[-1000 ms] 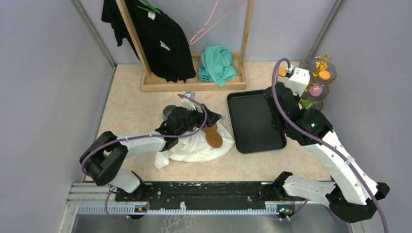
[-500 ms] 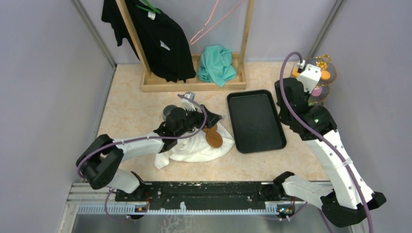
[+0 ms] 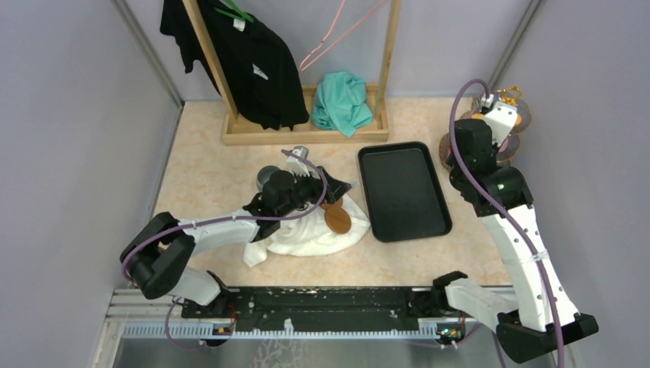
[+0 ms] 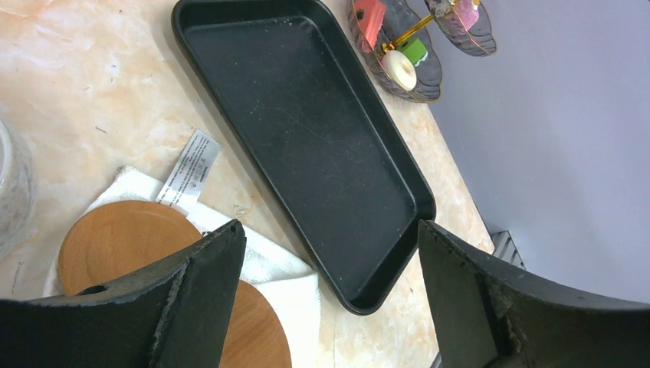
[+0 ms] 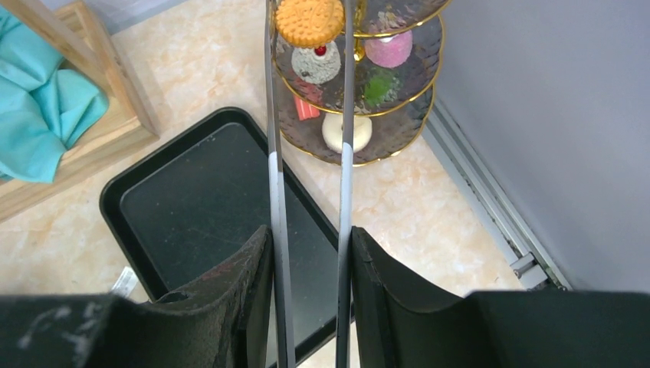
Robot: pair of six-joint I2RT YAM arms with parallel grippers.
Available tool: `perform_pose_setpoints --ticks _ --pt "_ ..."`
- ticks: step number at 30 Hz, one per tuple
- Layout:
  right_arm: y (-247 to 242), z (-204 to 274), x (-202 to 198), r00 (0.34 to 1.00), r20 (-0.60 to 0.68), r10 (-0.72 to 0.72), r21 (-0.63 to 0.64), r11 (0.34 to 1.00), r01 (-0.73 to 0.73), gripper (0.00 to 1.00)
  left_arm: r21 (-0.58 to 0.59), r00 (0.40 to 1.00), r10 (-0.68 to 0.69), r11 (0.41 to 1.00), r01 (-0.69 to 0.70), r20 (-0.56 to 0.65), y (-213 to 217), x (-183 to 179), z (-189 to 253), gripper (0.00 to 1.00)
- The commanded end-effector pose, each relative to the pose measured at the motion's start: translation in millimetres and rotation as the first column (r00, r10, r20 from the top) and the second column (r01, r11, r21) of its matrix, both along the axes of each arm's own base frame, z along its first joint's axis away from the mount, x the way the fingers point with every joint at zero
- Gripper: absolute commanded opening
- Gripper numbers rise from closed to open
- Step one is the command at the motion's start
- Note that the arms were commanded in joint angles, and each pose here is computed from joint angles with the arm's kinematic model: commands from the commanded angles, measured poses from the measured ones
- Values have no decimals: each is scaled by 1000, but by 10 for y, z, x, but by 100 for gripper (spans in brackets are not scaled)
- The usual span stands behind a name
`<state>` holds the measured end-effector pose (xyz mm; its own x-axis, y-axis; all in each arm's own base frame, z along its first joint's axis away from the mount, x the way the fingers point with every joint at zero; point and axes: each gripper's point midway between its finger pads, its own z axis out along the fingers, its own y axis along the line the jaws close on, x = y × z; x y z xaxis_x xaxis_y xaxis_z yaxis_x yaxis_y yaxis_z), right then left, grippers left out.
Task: Serve the afternoon tea
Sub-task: Place the desert on the desert table.
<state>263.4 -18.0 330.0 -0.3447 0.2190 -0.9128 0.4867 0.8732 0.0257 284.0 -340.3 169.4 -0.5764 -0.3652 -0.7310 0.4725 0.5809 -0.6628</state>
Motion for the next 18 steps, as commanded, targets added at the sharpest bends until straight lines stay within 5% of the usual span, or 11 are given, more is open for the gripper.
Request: perform_pose_setpoints --ticks 1,18 --pt "-64 176 93 996 89 -2 33 999 -1 1 5 1000 -9 1000 8 18 -8 -23 32 88" --pt "-220 147 335 995 98 -9 79 997 1 0 19 1000 -8 1000 8 18 -43 14 14 88"
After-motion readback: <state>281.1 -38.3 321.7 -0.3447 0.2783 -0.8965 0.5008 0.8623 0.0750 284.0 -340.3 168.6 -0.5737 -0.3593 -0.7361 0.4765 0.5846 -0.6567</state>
